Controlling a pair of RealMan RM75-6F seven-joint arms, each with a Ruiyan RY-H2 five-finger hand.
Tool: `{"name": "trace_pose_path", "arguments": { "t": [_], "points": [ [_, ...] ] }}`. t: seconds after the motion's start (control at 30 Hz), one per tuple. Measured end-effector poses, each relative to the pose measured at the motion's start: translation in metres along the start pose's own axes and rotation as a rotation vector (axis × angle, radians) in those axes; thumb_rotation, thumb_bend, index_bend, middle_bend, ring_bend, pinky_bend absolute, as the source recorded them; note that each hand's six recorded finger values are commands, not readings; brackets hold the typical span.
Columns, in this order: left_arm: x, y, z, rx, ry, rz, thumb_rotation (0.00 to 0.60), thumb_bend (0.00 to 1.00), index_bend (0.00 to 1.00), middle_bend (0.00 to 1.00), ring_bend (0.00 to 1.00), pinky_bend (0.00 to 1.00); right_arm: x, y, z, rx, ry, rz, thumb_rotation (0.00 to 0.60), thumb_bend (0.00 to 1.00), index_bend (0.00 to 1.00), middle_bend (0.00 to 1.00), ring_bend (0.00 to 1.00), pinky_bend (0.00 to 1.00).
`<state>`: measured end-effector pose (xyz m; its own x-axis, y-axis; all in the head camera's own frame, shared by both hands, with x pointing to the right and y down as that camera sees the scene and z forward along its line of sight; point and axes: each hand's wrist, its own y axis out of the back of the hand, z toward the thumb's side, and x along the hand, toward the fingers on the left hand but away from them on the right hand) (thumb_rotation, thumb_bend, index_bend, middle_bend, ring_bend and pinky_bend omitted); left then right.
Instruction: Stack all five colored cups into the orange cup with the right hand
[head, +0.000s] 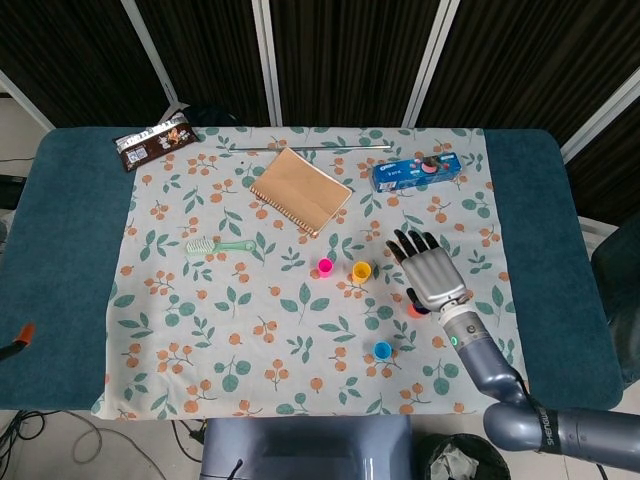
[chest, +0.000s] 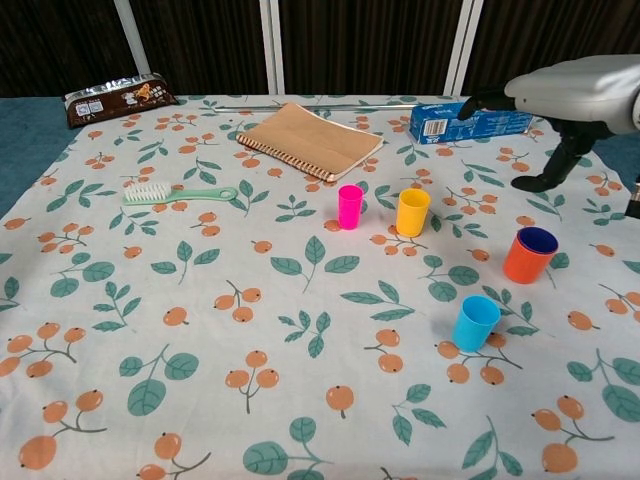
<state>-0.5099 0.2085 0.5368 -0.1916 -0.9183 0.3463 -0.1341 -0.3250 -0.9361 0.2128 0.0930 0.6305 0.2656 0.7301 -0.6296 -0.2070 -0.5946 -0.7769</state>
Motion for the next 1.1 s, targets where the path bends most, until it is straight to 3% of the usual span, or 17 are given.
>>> {"name": "trace_pose_path", "arguments": {
  "t": [0.43, 1.1],
  "points": [
    [0.001, 0.0, 0.0, -0.006, -0.001, -0.001, 0.6, 0.24, 0.09, 0.0, 0.0, 0.14, -0.035, -0.007, 0.036, 0.025, -0.024, 0.03, 0.6, 0.43, 0.28, 0.0, 0.08, 0.14],
    [0.002, -0.001, 0.0, -0.008, 0.003, -0.006, 0.6, 0.26, 0.09, 0.0, 0.0, 0.14, -0.054, -0.03, 0.054, 0.016, -0.013, 0.0, 0.6, 0.43, 0.33, 0.0, 0.11, 0.16]
  ]
}}
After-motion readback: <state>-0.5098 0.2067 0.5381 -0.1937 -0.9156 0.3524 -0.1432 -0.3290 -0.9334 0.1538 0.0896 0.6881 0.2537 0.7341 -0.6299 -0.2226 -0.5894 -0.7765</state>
